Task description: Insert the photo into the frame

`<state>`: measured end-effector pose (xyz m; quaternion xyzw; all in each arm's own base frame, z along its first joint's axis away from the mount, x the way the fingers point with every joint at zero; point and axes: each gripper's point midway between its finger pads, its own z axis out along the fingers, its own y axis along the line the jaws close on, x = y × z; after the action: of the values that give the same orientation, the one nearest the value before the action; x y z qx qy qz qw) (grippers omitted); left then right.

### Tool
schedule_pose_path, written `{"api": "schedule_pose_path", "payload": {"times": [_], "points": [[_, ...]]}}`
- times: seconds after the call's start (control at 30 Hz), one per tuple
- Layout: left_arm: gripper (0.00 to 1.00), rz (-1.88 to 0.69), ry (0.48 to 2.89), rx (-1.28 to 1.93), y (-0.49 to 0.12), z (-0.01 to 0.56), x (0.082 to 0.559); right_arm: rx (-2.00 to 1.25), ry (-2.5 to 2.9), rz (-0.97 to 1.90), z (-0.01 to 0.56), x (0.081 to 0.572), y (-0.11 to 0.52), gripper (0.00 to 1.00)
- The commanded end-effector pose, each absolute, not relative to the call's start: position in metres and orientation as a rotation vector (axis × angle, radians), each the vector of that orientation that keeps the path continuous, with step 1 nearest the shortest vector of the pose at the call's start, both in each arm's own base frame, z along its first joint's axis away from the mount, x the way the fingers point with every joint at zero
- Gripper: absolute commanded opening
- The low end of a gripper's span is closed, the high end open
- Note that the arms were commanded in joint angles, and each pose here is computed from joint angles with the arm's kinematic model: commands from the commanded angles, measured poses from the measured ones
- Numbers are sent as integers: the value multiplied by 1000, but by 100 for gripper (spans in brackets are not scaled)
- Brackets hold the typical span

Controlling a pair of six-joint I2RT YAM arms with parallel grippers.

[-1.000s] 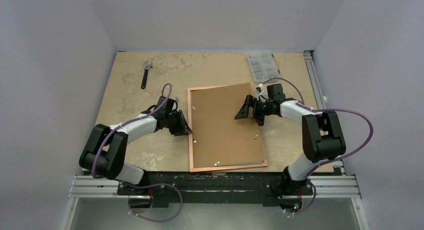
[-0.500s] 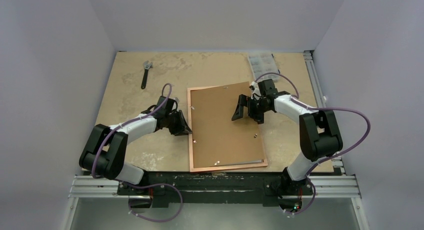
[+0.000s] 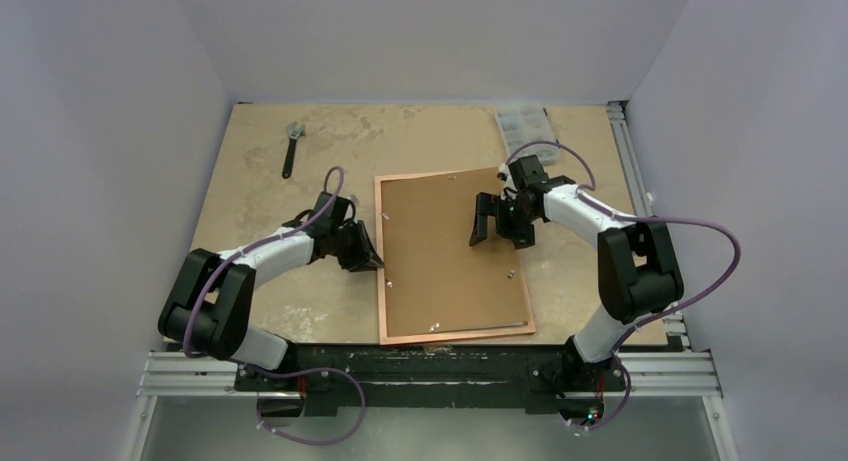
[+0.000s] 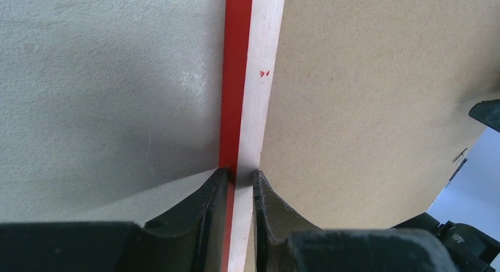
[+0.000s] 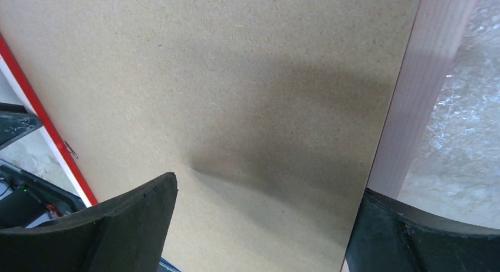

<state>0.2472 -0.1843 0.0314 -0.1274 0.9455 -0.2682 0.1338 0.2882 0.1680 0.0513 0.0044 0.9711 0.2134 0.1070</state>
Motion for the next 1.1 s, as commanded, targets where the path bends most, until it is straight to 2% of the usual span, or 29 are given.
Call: {"api": "schedule_pose_path", "payload": {"times": [0.0, 1.07], "points": [[19, -665, 2761, -366, -170, 24, 246, -33, 2823, 558, 66, 300, 166, 99], [18, -555, 2769, -372, -156, 27, 244, -84, 2731, 248, 89, 317, 149, 99]]}}
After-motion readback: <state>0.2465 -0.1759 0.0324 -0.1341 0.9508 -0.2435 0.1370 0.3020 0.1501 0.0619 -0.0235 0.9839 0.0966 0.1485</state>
